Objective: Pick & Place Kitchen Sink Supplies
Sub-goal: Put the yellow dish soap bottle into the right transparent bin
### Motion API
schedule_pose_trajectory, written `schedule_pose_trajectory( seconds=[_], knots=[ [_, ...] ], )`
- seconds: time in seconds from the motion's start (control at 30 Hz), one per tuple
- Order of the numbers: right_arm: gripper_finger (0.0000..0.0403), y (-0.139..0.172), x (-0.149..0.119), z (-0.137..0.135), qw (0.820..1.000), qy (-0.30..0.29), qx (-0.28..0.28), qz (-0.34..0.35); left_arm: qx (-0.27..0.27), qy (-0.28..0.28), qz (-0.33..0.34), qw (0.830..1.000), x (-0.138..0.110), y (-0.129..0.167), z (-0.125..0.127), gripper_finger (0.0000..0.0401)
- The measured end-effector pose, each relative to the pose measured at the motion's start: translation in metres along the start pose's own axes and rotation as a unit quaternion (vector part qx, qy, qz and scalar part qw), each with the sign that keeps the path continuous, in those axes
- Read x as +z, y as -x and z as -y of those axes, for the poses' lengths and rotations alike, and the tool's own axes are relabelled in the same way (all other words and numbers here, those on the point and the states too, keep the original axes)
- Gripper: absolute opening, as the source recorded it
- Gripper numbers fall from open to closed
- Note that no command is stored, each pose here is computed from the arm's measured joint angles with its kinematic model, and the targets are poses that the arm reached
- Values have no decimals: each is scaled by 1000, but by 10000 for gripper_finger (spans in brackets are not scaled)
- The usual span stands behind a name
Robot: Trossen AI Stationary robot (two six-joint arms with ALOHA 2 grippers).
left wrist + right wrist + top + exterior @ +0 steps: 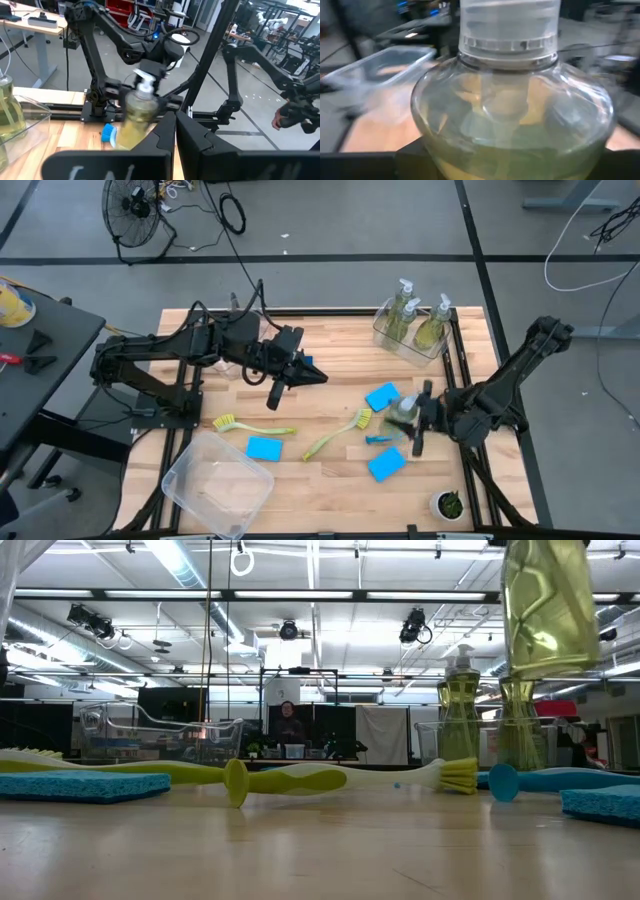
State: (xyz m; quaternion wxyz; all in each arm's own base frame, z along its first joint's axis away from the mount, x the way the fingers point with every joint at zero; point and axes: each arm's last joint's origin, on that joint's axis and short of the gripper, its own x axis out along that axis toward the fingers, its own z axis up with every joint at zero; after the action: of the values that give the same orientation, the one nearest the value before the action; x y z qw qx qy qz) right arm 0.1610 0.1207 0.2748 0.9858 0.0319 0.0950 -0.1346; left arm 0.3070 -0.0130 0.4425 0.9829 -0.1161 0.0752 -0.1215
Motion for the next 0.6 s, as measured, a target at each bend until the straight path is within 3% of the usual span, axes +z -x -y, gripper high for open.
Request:
schedule_pose_trajectory(
  seconds=[0.3, 0.6],
  knots=[
    [209, 11, 12, 36, 991, -6, -132, 36, -1, -4, 3, 1000, 1, 0, 0, 19],
    [209, 11, 15, 69, 976, 12, -217, 29, -1, -5, 3, 1000, 1, 0, 0, 19]
  ],
)
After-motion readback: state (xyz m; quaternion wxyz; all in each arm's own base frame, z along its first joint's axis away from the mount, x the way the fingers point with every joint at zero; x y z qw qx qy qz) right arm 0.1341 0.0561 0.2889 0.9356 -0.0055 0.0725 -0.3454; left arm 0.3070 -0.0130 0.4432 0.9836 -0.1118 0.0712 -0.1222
